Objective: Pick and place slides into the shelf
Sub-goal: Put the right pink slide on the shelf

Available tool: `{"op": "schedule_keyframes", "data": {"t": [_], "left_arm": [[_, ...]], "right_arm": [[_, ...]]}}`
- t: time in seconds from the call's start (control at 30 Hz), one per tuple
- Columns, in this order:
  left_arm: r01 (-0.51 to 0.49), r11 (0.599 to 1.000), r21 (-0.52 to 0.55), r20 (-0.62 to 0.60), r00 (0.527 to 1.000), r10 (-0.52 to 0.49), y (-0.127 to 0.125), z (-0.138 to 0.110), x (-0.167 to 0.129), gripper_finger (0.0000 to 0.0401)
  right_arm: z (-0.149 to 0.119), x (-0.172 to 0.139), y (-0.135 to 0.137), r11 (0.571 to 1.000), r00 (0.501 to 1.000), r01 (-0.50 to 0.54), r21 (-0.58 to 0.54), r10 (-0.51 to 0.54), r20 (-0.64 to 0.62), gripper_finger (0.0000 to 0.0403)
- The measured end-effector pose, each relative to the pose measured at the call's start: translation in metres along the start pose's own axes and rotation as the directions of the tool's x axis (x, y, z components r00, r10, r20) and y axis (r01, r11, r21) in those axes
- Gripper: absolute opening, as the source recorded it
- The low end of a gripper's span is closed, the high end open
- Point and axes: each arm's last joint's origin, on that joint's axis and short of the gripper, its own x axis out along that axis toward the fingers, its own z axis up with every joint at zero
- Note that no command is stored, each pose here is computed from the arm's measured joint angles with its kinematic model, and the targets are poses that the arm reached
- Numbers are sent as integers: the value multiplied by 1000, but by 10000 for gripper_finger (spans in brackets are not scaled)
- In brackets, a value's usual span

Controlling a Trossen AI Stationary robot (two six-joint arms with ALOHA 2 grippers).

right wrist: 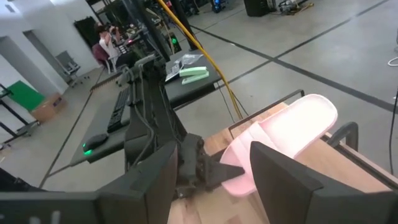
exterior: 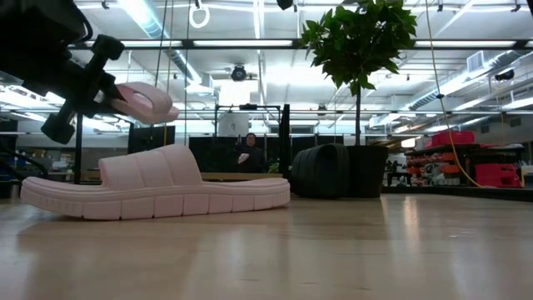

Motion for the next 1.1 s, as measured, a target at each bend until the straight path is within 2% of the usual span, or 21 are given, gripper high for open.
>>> {"op": "schedule_keyframes", "data": {"t": [0.23,0.73,0.93,1.03,1.1], "left_arm": [[-49,996,75,14,999,48,5,5,3,41],[-177,980,91,-88,979,185,14,-12,5,40],[-201,971,127,-91,973,214,18,-13,6,40],[-199,971,129,-87,974,211,30,-10,7,40],[-191,978,90,-101,975,199,39,-11,8,42]], "right_arm": [[0,0,0,1000,1000,0,18,0,-1,208],[0,0,-1,998,1000,29,48,-30,8,208],[0,0,-1,998,999,31,48,-32,6,208],[0,0,-1,998,999,32,48,-33,6,208],[0,0,-1,998,999,33,48,-33,6,208]]}}
